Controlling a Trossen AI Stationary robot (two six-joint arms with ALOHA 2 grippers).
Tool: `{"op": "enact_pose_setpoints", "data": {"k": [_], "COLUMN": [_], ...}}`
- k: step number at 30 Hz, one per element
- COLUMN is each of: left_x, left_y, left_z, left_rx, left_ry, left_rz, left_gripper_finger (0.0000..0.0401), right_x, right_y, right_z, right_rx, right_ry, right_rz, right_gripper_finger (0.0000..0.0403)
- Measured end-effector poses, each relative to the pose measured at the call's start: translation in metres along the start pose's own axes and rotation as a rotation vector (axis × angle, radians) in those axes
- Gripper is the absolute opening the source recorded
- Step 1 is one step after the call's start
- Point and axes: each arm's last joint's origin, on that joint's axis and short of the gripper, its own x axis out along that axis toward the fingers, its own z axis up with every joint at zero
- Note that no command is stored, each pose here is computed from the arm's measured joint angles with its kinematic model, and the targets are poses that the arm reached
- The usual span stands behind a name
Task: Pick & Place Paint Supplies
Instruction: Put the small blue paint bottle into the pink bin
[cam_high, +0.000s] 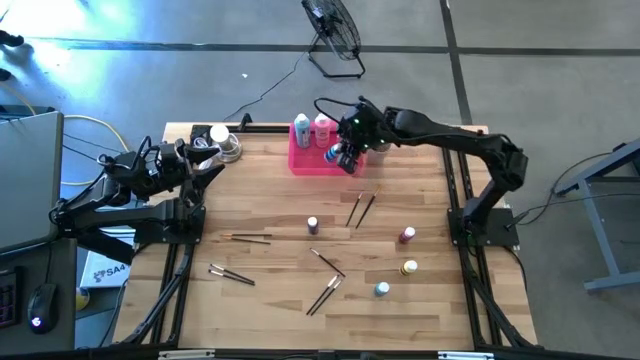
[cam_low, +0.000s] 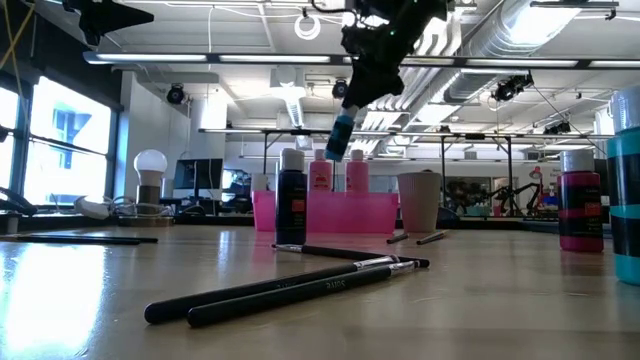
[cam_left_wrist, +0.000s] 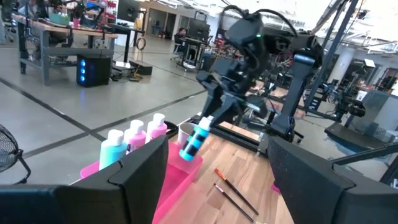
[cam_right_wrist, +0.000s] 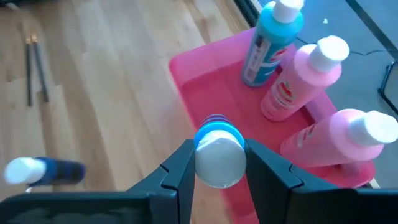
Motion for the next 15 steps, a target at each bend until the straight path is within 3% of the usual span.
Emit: {"op": "enact_pose_setpoints", "data": {"k": [7, 15], "left_x": [0.000, 0.000], "left_y": [0.000, 0.000], "left_z": [0.000, 0.000], "left_rx": [0.000, 0.000], "left_ry": [0.000, 0.001], "left_rz": [0.000, 0.000], "left_gripper_finger": [0.0271, 0.0271], "right_x": [0.020, 0.032], "right_y": [-0.027, -0.037], "right_z": [-0.006, -0.014], "right_rx": [0.033, 0.055], "right_ry": [0.073, 0.143], "right_rz": [-0.043, -0.049], "right_gripper_finger": [0.0113, 0.0115]}}
